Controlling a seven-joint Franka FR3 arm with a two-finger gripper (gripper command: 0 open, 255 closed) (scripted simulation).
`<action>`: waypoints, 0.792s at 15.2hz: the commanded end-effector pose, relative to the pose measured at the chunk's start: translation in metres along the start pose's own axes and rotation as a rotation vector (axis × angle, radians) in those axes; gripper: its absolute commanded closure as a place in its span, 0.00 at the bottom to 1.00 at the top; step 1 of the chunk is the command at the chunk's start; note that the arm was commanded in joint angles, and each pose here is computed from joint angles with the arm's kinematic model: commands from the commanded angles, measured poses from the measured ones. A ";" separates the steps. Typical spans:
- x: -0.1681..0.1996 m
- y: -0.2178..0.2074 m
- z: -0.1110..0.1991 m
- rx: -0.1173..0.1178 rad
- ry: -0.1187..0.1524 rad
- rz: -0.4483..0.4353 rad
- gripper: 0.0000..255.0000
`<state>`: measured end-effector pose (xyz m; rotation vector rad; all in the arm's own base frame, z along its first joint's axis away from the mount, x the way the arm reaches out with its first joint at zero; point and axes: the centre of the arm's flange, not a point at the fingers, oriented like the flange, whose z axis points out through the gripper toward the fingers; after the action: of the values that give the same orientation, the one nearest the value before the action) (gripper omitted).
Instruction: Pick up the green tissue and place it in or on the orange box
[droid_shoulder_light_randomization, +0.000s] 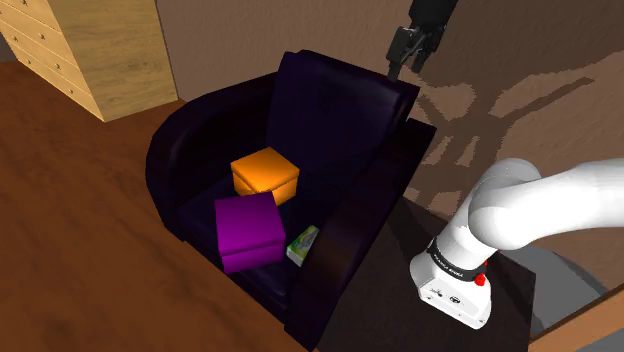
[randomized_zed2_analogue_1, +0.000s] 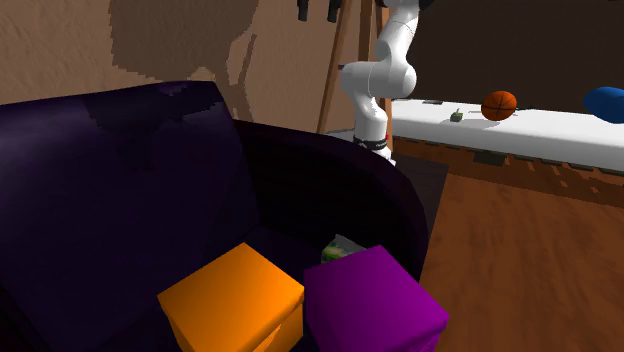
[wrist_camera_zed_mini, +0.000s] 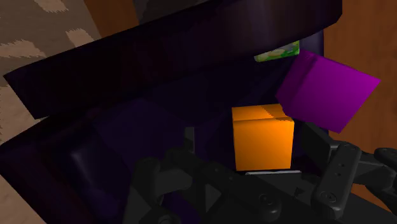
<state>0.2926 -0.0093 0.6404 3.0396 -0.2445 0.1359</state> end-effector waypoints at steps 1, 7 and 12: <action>0.000 0.000 0.000 0.000 0.000 0.000 0.00; -0.013 -0.035 0.069 -0.008 -0.027 0.189 0.00; -0.020 -0.066 0.127 -0.015 -0.050 0.346 0.00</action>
<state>0.2949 0.0429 0.5193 2.9717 -0.7147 0.0834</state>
